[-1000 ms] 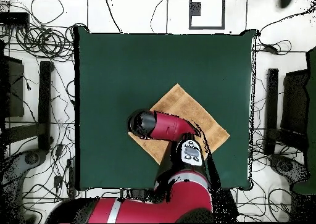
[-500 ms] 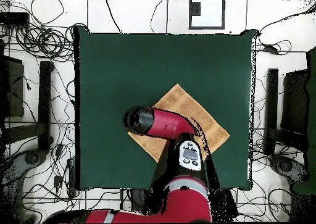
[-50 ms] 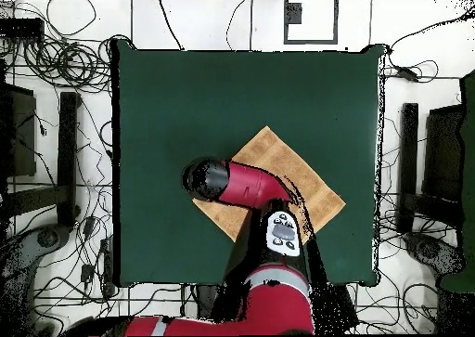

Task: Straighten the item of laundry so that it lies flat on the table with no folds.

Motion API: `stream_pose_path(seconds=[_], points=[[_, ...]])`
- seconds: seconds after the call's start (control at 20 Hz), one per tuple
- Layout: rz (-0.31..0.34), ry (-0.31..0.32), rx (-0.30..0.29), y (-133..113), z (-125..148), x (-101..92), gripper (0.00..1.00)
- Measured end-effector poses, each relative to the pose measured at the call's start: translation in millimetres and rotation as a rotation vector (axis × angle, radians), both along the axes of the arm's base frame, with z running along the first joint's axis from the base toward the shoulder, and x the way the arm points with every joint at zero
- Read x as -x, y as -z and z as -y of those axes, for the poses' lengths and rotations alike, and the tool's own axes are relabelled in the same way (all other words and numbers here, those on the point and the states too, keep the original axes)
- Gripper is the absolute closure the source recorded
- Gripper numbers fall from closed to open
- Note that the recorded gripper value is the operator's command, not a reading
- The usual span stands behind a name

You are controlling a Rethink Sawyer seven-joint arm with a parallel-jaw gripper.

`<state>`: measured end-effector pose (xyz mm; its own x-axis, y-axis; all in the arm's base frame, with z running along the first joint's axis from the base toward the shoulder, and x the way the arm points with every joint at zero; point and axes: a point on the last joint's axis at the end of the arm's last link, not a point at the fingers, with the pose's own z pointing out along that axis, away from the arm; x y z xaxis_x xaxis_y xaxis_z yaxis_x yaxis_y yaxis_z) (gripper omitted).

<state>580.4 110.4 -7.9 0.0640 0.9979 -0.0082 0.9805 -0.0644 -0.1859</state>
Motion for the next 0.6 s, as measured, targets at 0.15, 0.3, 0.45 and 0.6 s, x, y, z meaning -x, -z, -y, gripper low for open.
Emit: stream_pose_path(seconds=[0.15,0.3,0.45,0.6], points=[[-0.006,0.0,-0.001,3.2,-0.4,2.1,0.0],[-0.008,0.001,-0.001,5.6,-0.1,4.8,0.0],[0.0,0.003,0.001,5.1,0.3,5.8,0.0],[0.012,0.006,0.002,2.6,0.2,7.2,0.0]])
